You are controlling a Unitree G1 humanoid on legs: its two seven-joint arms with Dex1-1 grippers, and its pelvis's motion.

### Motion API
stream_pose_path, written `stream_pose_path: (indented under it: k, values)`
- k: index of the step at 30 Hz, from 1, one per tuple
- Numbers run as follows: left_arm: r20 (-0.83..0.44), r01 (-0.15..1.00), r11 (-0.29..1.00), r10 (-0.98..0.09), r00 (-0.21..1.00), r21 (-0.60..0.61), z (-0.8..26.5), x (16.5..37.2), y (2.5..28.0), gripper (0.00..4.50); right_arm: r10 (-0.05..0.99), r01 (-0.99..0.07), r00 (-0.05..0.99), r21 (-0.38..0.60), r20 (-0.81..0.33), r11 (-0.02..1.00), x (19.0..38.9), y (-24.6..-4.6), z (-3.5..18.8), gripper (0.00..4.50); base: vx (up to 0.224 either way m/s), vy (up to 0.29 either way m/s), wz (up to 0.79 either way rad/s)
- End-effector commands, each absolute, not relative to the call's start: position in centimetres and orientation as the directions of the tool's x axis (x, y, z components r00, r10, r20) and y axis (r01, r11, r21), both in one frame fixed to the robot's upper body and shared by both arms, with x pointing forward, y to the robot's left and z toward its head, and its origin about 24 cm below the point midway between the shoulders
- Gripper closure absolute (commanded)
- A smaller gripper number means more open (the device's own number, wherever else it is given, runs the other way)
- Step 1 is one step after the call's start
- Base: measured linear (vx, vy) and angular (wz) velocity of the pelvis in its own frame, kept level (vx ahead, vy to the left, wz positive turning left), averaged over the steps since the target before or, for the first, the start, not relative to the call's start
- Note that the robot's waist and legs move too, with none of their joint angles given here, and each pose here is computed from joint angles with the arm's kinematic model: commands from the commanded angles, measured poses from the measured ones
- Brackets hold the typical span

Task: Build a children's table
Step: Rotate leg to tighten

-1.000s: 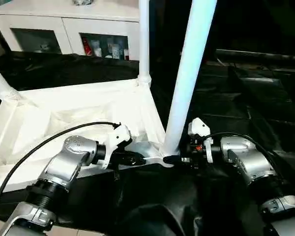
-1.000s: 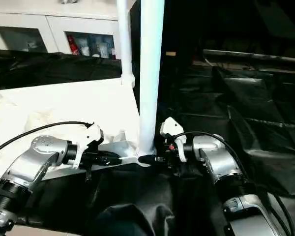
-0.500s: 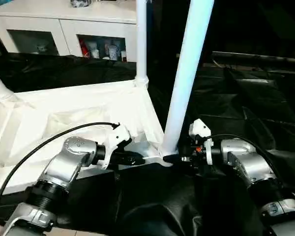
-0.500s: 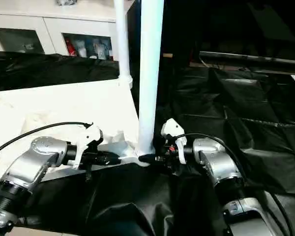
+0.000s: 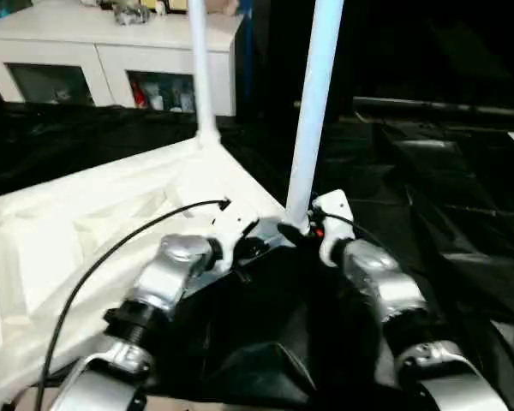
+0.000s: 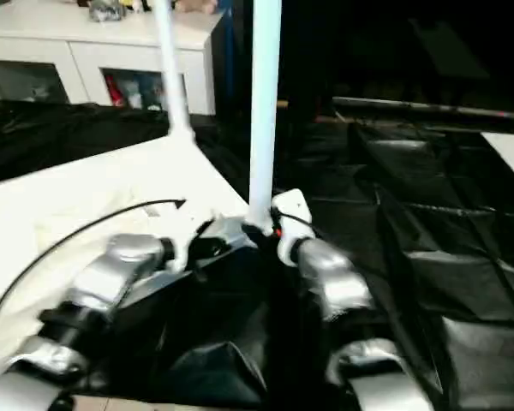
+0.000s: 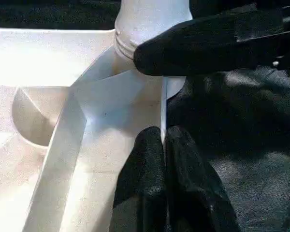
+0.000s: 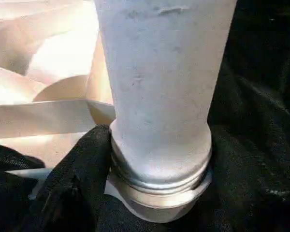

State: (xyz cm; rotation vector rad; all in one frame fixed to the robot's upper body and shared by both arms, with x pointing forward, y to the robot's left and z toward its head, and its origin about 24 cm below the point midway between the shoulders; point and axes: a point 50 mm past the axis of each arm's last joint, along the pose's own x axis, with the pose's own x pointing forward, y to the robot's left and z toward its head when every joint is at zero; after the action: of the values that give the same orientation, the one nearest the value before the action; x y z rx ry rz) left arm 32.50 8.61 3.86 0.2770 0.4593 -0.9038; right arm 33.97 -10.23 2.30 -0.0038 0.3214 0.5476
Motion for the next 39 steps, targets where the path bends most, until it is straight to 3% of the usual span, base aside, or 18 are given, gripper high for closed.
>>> stream_pose_path:
  k: [1,5,7,9,11,13,14,15,17,23,30,32,39]
  values:
    - [-0.519,0.874,0.485,-0.753,0.405,-0.021,2.4,30.9,5.4,4.50,0.649,-0.633,0.726,0.148,-0.228,0.760,33.5,-6.4,3.2,1.74,0.000,0.000,0.00]
    - [-0.521,0.885,0.464,-0.765,0.380,-0.036,2.3,30.7,6.3,4.50,0.708,-0.691,0.688,0.153,-0.160,0.707,33.5,-7.2,4.0,1.74,0.000,0.000,0.00]
    - [-0.522,0.886,0.462,-0.765,0.377,-0.038,2.3,30.7,6.8,4.50,0.725,-0.704,0.674,0.174,-0.145,0.689,33.5,-7.7,4.2,1.19,0.000,0.000,0.00]
    - [-0.517,0.890,0.452,-0.775,0.362,-0.054,2.4,30.7,7.8,4.50,0.742,-0.722,0.657,0.172,-0.137,0.671,33.7,-9.2,4.6,1.05,0.000,0.000,0.00]
    - [-0.503,0.918,0.388,-0.812,0.295,-0.088,2.7,30.2,9.5,4.50,0.818,-0.805,0.550,0.156,-0.169,0.573,33.2,-11.4,4.8,0.83,0.000,0.000,0.00]
    - [-0.498,0.929,0.357,-0.826,0.265,-0.097,2.8,29.9,10.0,4.50,0.843,-0.833,0.504,0.153,-0.187,0.532,32.9,-11.9,4.8,0.63,0.000,0.000,0.00]
    - [-0.494,0.936,0.331,-0.838,0.233,-0.120,3.0,29.5,10.9,4.50,0.875,-0.876,0.424,0.141,-0.232,0.462,32.2,-12.8,4.7,0.58,0.000,0.000,0.00]
    - [-0.494,0.936,0.331,-0.838,0.233,-0.120,3.0,29.5,10.9,4.50,0.875,-0.876,0.424,0.141,-0.232,0.462,32.2,-12.8,4.7,0.51,0.000,0.000,0.00]
    - [-0.495,0.943,0.306,-0.844,0.206,-0.128,3.3,29.2,12.2,4.50,0.894,-0.917,0.347,0.099,-0.283,0.387,31.6,-14.1,4.8,0.51,0.055,-0.037,0.05]
    - [-0.498,0.951,0.257,-0.856,0.141,-0.173,3.6,28.3,13.9,4.50,0.920,-0.953,0.233,0.116,-0.315,0.281,30.9,-14.9,5.0,0.51,0.027,-0.005,0.00]
    - [-0.494,0.949,0.266,-0.856,0.151,-0.171,3.7,28.2,14.1,4.50,0.906,-0.949,0.246,0.103,-0.343,0.297,31.1,-14.8,4.6,0.77,0.000,0.000,0.00]
    - [-0.491,0.949,0.266,-0.858,0.152,-0.171,3.7,28.2,14.0,4.50,0.907,-0.949,0.248,0.103,-0.339,0.298,31.1,-14.7,4.6,1.10,0.000,0.000,0.00]
    - [-0.483,0.948,0.261,-0.863,0.146,-0.179,3.7,28.0,13.8,4.50,0.921,-0.954,0.229,0.117,-0.315,0.277,30.9,-14.3,4.5,1.61,0.000,0.000,0.00]
